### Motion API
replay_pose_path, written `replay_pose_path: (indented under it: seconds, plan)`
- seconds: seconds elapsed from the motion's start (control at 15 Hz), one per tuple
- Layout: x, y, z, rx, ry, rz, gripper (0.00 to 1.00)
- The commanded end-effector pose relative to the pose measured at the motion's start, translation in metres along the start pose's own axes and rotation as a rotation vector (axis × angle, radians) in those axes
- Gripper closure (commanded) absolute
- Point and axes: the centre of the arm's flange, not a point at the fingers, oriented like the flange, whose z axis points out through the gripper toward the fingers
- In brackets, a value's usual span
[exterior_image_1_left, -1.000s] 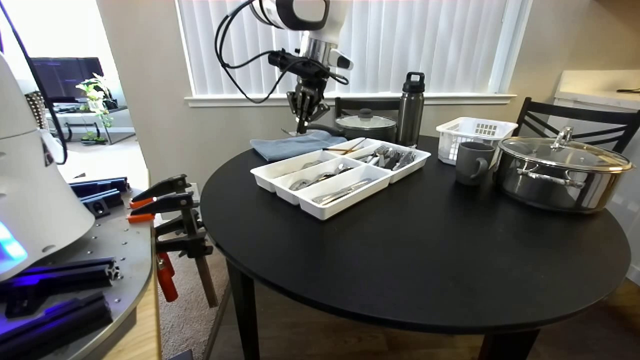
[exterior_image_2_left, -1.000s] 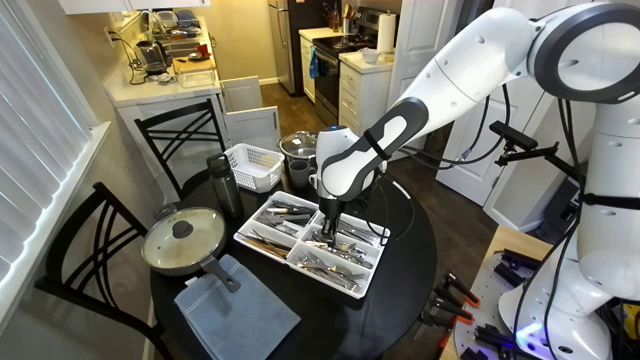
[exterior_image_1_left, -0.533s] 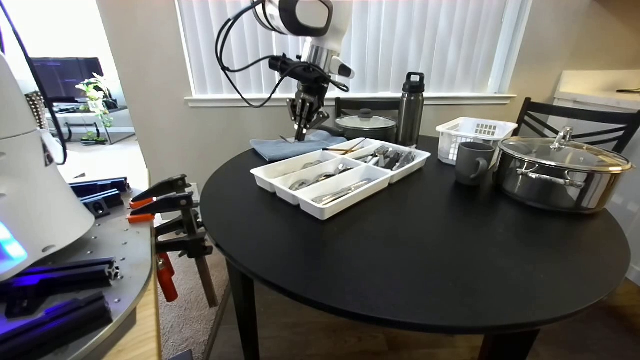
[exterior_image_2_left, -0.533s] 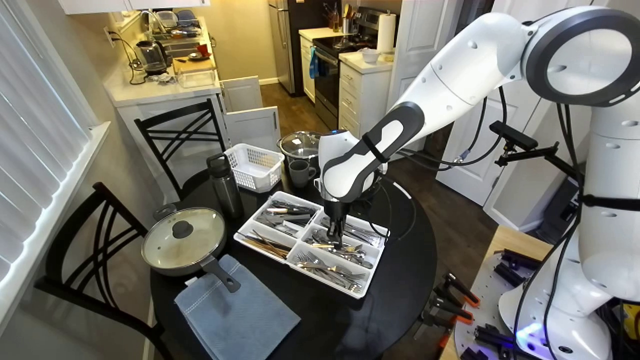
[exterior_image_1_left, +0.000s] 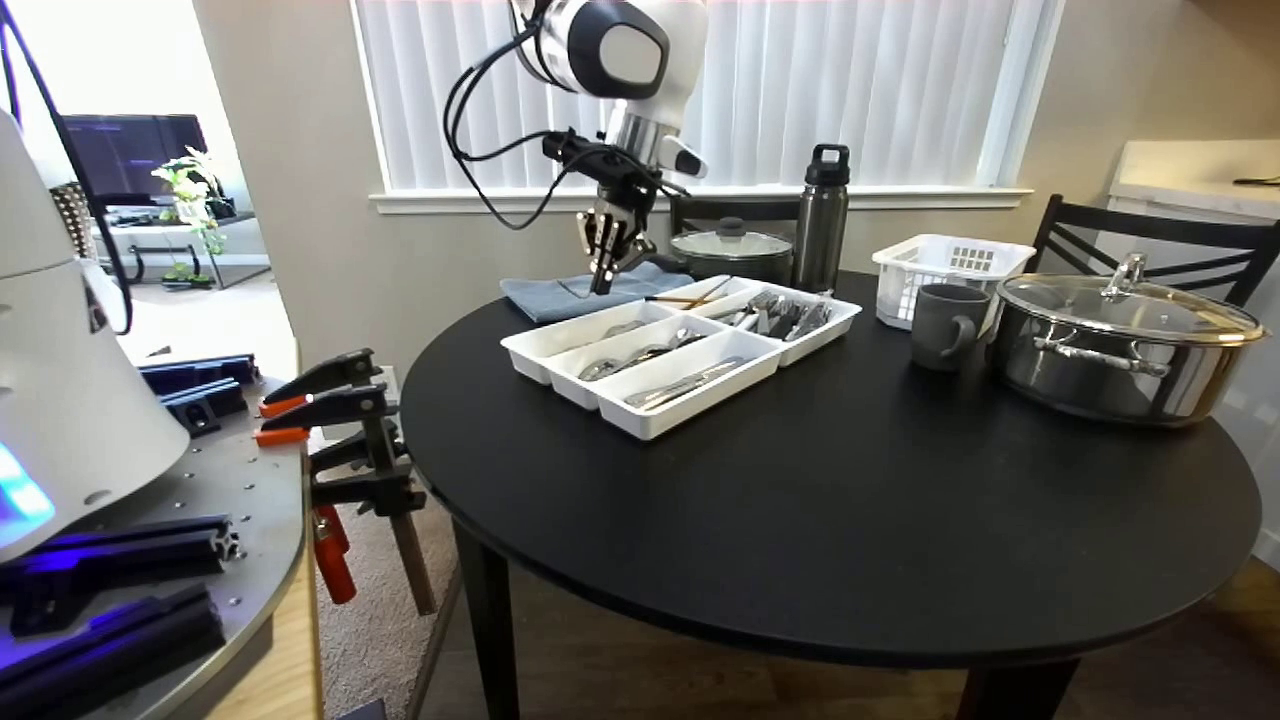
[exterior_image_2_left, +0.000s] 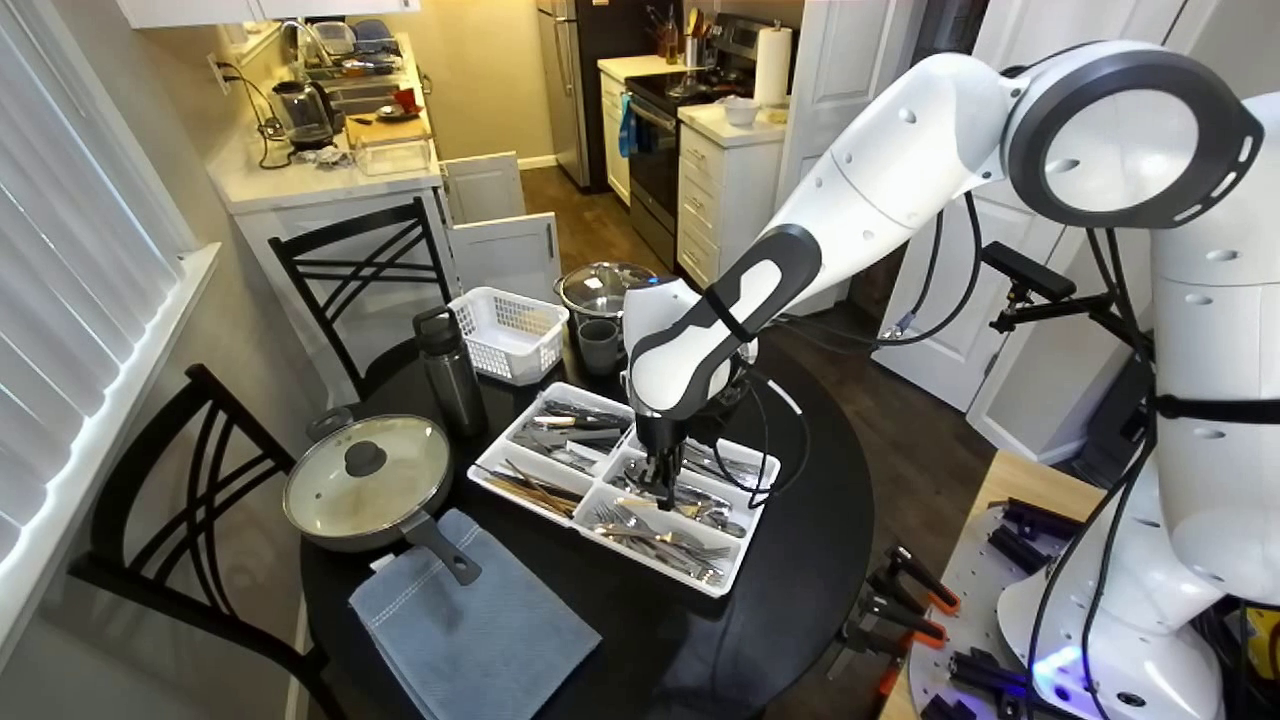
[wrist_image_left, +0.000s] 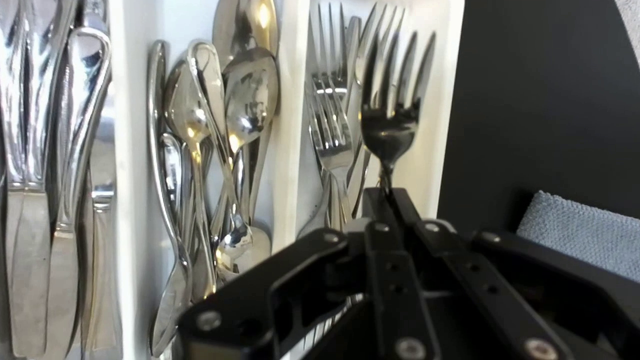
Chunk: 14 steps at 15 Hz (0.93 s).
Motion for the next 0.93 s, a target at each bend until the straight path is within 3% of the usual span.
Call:
replay_pose_path:
  seconds: [0.0,0.07,0.13,0.53,0.6,0.67,0.87]
  plan:
    - [0.015,-0.0016,0.0067,0.035,0.017,0.041,0.99]
    - [0.0174,-0.002,0.0086,0.042,0.013,0.043,0.7]
    - [0.019,-0.0023,0.0098,0.055,0.021,0.039,0.69]
    - [0.0194,-0.0033,0.0081,0.077,0.063,0.049,0.32]
    - [0.0215,-0.0038,0.0099,0.059,0.029,0.043,0.27]
    - [0.0218,-0.0036,0.0095,0.059,0.032,0.043,0.44]
    - [0.0218,-0.0036,0.0097,0.059,0.031,0.043,0.27]
